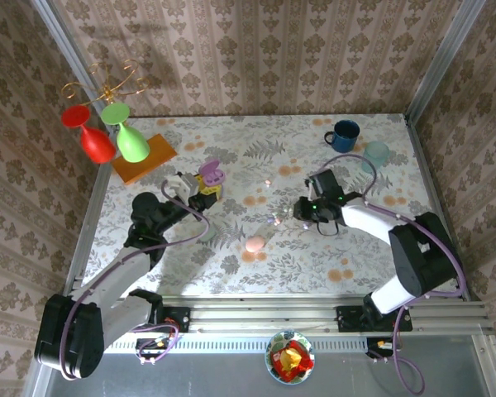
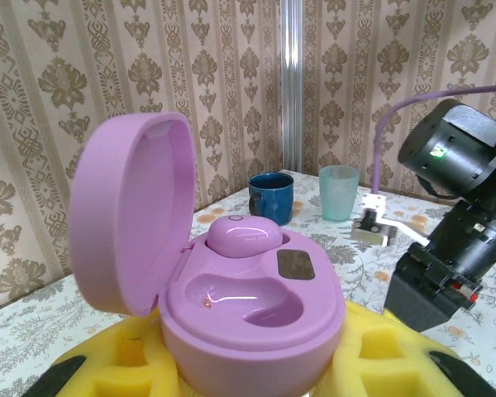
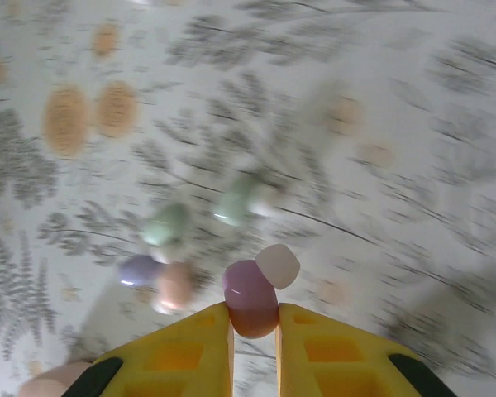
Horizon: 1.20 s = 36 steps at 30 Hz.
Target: Insert wireless bluetooth earbuds into charging case
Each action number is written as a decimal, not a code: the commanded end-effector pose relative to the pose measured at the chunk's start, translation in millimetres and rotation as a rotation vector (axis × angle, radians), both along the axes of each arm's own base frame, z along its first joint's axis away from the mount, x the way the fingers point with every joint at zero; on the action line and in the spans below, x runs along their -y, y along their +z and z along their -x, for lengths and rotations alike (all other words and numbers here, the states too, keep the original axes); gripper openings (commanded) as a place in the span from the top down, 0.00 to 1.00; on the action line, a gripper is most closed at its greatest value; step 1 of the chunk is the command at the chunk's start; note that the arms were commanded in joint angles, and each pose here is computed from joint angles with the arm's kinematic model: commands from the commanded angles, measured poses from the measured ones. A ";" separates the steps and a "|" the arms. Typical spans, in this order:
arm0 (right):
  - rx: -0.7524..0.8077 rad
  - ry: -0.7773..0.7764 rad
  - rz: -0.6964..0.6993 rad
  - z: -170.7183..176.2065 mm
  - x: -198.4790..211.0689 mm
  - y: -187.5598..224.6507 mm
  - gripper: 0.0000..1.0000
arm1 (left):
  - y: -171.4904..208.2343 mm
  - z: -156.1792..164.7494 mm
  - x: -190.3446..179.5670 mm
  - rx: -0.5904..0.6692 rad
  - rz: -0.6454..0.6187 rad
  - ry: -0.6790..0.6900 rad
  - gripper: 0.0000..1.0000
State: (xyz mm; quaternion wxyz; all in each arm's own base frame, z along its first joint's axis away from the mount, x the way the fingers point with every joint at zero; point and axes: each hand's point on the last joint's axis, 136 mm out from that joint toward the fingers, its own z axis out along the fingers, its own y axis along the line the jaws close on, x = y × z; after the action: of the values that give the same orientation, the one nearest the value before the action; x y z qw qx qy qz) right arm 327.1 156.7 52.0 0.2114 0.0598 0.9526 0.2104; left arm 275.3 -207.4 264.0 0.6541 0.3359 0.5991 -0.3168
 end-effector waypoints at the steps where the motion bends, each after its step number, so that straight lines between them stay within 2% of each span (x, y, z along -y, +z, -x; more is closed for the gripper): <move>1: -0.001 -0.122 0.016 3.6 35.7 -7.4 0.80 | 18.5 -1.0 2.2 0.075 -0.001 -0.002 0.77; 6: -0.040 -0.236 0.024 11.8 71.2 -22.2 0.81 | 17.8 -1.6 4.2 0.070 -0.002 -0.007 0.77; 12: -0.076 -0.283 0.000 12.5 78.2 -31.2 0.76 | 19.3 -3.8 7.8 0.072 -0.004 -0.014 0.77; 15: -0.083 -0.283 -0.016 11.4 75.6 -28.4 0.67 | 18.2 -3.7 9.8 0.069 -0.006 -0.019 0.77; 20: -0.090 -0.261 -0.070 8.8 63.4 -22.4 0.60 | 16.3 -4.1 10.1 0.069 -0.007 -0.014 0.77; 36: -0.078 -0.180 -0.119 -6.2 32.8 -14.7 0.58 | 11.0 -3.1 9.8 0.065 -0.008 -0.014 0.76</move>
State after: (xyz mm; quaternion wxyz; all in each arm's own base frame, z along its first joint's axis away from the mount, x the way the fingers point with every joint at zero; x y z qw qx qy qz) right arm 327.4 115.3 30.3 0.1853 0.1765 0.9391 0.2294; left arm 278.0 -216.7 261.3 0.6490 0.3461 0.5983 -0.3179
